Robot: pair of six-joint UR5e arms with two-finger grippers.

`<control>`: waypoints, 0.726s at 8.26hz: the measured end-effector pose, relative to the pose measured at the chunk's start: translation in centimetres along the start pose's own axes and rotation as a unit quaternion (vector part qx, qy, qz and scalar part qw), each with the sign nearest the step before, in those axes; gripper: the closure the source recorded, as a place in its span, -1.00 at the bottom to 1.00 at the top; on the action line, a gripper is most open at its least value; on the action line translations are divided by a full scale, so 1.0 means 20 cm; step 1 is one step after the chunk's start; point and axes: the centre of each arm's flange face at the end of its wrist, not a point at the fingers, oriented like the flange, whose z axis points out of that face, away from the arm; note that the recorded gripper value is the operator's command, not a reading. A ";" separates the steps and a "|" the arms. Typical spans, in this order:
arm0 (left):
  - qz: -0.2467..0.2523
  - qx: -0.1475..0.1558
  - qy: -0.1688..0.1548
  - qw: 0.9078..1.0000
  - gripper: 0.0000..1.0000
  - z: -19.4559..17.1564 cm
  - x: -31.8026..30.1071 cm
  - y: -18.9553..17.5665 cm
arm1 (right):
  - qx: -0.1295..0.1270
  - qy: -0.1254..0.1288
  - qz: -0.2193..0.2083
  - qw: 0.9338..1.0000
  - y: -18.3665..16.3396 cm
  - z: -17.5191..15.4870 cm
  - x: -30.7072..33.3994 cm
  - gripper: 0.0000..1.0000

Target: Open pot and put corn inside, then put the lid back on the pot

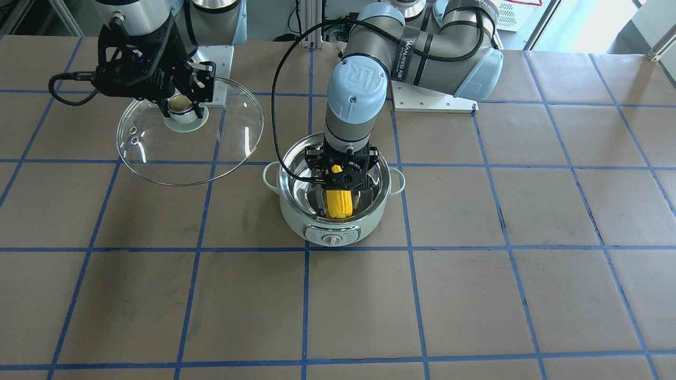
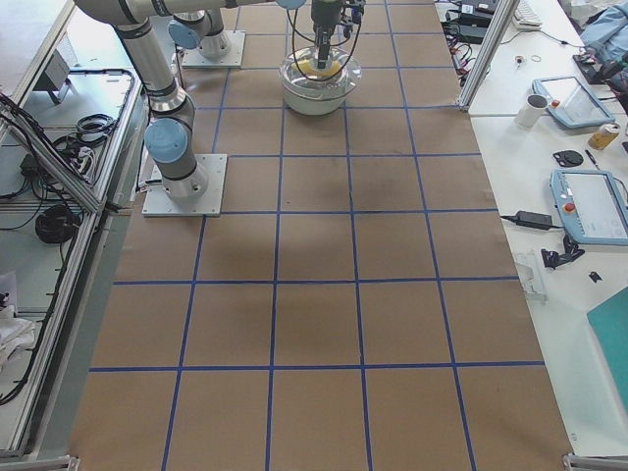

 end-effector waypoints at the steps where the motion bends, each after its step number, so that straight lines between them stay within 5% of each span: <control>1: 0.001 -0.012 -0.004 1.000 -1.00 0.01 -0.01 0.02 | 0.000 0.000 0.000 1.000 0.00 0.00 0.00 0.53; 3: 0.004 -0.018 -0.010 1.000 -1.00 -0.02 -0.03 0.02 | -0.001 0.001 0.000 1.000 0.00 0.00 0.00 0.53; 6: 0.036 0.011 -0.012 0.999 -1.00 -0.19 -0.23 -0.12 | -0.002 0.001 0.000 1.000 0.00 0.01 0.00 0.54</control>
